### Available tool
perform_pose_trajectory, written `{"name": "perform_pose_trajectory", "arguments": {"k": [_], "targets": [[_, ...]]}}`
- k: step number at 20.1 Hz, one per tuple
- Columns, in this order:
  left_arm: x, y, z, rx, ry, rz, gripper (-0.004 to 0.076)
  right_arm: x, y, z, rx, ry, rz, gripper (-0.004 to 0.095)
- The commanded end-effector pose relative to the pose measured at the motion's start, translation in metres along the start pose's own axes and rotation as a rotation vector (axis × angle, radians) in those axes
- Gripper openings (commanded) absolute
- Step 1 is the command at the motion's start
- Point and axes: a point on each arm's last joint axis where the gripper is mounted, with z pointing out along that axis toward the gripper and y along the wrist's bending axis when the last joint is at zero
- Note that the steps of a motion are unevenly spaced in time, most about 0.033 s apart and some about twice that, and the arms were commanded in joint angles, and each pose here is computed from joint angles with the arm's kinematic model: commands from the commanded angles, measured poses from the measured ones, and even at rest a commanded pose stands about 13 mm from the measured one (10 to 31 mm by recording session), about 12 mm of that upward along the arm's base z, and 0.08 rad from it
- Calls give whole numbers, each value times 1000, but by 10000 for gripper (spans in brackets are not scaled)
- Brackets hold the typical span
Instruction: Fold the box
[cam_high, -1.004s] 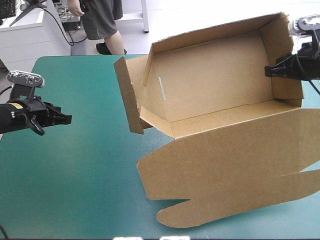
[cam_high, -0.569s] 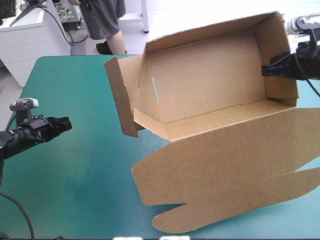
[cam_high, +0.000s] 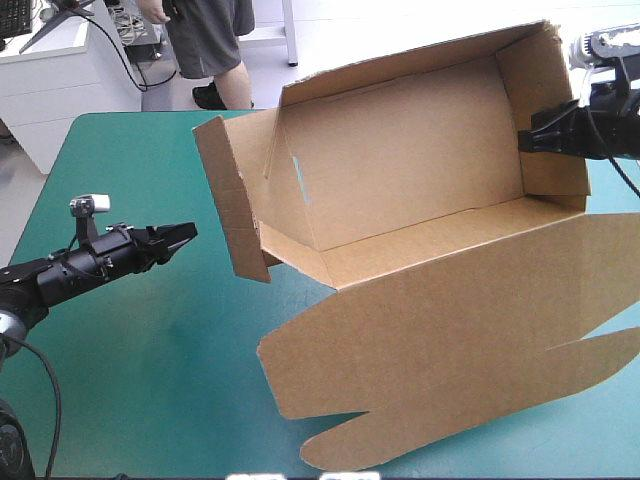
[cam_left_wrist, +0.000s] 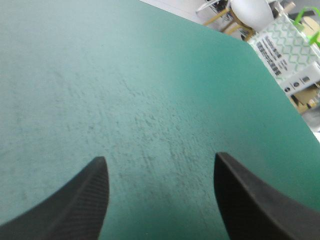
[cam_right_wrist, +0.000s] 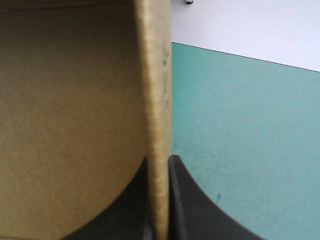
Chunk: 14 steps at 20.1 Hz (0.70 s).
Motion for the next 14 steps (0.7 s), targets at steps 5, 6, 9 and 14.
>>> {"name": "perform_pose_trajectory", "arguments": {"k": [5,6,9,14], "targets": [[-38,-59,-2,374,-123,68,496,-5,13,-19,-54,-69,-6,-19],[-42,-62,-3,394,-132,60,496,-5,13,-19,-54,-69,-6,-19],[-48,-74,0,428,-115,82,496,-5,12,-16,-55,-64,2,-13],[-54,-86,3,461,-111,123,496,-6,15,7,-61,-12,14,-11]]}}
